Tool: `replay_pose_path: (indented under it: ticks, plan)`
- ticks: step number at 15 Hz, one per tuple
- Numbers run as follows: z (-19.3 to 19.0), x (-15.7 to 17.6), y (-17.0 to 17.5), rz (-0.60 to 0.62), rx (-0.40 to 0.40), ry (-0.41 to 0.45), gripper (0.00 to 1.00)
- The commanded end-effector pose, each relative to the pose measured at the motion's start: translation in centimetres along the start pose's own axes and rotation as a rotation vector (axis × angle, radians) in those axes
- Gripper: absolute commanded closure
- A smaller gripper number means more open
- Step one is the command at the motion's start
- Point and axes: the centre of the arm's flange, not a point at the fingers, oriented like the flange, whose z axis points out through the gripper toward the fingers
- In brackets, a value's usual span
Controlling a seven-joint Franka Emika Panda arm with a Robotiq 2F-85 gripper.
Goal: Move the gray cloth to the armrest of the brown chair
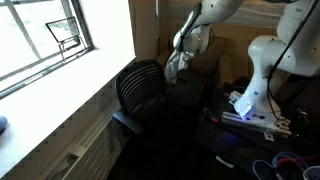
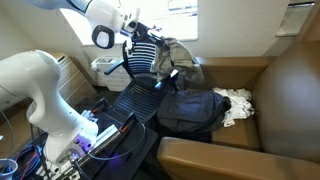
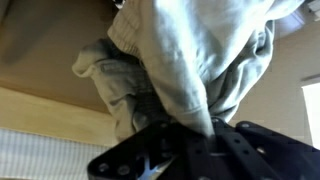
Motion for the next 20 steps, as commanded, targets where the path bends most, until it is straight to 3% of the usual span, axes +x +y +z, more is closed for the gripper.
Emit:
replay_pose_path:
  ticks: [1,2,4,6,7,8,11,14,15,18,19,20]
  plan:
    - [6.9,-3.2,5.1,0.142,0.003,-0.139,0.99]
    - [1.8,-1.3,2.9,0.073,-0.029,-0.073,0.95]
    - [3.0,-1.5,4.4,0.118,-0.032,-0.117,0.95]
    - [2.6,-0.7,5.2,0.153,-0.015,-0.098,0.99]
    - [3.6,1.4,8.6,0.236,0.004,-0.120,0.99]
    - [5.8,1.5,11.7,0.297,-0.059,-0.165,0.99]
    - [8.5,-0.4,18.3,0.399,-0.172,-0.257,0.99]
    - [13.0,-1.6,25.1,0.492,-0.257,-0.422,0.99]
    - [8.4,-1.8,22.6,0.457,-0.218,-0.354,0.95]
    - [9.5,-2.7,26.5,0.497,-0.264,-0.430,0.99]
    - [9.1,-2.0,27.4,0.608,-0.319,-0.337,0.99]
    - [9.4,-0.8,29.1,0.663,-0.322,-0.332,0.99]
